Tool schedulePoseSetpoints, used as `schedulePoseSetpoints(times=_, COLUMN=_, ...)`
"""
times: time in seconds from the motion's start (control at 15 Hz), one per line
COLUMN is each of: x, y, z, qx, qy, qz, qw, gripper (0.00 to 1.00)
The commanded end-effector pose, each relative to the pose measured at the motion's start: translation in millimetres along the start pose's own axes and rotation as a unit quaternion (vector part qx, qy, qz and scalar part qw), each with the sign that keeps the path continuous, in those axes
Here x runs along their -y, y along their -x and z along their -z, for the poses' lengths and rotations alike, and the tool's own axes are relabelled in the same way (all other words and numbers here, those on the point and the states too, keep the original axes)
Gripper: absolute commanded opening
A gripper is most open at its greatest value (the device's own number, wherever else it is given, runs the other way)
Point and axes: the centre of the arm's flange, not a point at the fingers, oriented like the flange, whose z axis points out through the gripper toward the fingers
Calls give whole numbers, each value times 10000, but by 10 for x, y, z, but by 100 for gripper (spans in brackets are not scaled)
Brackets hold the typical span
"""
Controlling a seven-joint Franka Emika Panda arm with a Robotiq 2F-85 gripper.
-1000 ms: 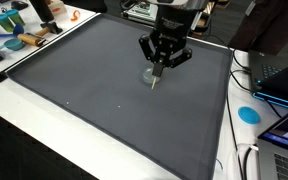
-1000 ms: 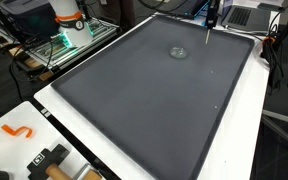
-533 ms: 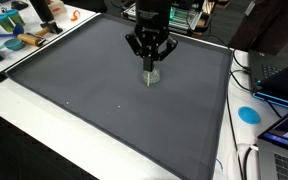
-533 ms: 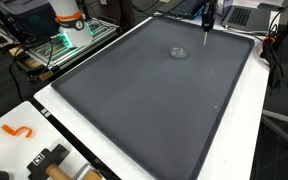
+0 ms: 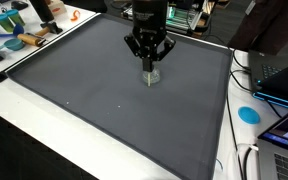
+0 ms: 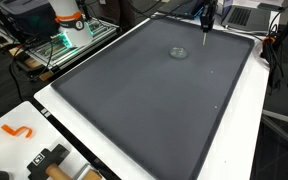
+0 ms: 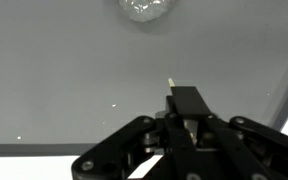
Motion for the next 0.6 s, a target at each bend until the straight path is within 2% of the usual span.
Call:
schedulePoseSetpoints(times=0.0, x=-292, y=21, z=-81, qx=215, qy=-612, qz=-21, qw=9979, gripper=3)
schedulePoseSetpoints(times=0.53, x=-782, y=190, z=-198, qx=218, qy=-1791, qz=-25, qw=9836, gripper=3)
